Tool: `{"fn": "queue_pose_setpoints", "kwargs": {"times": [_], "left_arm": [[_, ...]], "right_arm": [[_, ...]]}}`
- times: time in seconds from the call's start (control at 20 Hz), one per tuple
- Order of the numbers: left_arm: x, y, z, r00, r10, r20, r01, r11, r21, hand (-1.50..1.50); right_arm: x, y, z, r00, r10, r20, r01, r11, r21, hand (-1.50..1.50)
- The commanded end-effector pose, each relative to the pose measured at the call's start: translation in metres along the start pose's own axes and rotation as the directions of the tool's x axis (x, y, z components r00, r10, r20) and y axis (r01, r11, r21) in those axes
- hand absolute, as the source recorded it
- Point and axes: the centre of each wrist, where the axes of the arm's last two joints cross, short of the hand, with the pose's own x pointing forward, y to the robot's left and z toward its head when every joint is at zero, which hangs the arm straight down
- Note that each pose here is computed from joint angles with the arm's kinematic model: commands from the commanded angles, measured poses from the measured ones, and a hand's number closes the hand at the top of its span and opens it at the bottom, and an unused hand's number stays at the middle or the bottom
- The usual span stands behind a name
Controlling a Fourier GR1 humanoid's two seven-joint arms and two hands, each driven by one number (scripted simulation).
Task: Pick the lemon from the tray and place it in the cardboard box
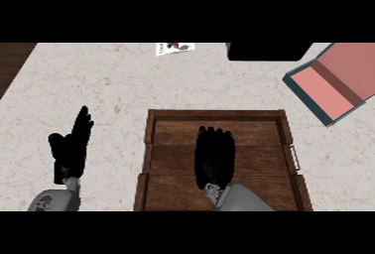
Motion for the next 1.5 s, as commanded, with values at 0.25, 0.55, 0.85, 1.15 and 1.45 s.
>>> {"fn": "queue_pose_setpoints", "kwargs": {"times": [0.25, 0.55, 0.85, 1.15, 1.45], "left_arm": [[-0.005, 0.013, 0.009, 1.0, -0.012, -0.007, 0.012, 1.0, -0.013, 0.0], [0.004, 0.008, 0.0, 1.0, 0.004, 0.016, -0.004, 1.0, -0.005, 0.0], [-0.003, -0.008, 0.009, 1.0, 0.004, 0.0, -0.004, 1.0, -0.008, 0.0], [0.008, 0.011, -0.009, 1.0, 0.002, 0.005, -0.002, 1.0, 0.002, 0.0], [-0.007, 0.003, 0.003, 1.0, 0.003, -0.001, -0.003, 1.0, 0.003, 0.0]], "right_arm": [[0.015, 0.014, 0.001, 0.999, 0.026, -0.044, -0.031, 0.994, -0.104, 1.5], [-0.022, -0.017, -0.077, 0.954, -0.131, -0.269, 0.141, 0.99, 0.019, 1.5], [-0.036, -0.059, -0.139, 0.911, -0.181, -0.37, 0.205, 0.978, 0.026, 1.5], [-0.01, -0.101, -0.123, 0.925, -0.224, -0.306, 0.192, 0.972, -0.133, 1.5], [0.004, -0.168, -0.093, 0.91, -0.315, -0.27, 0.214, 0.914, -0.345, 1.5]]}}
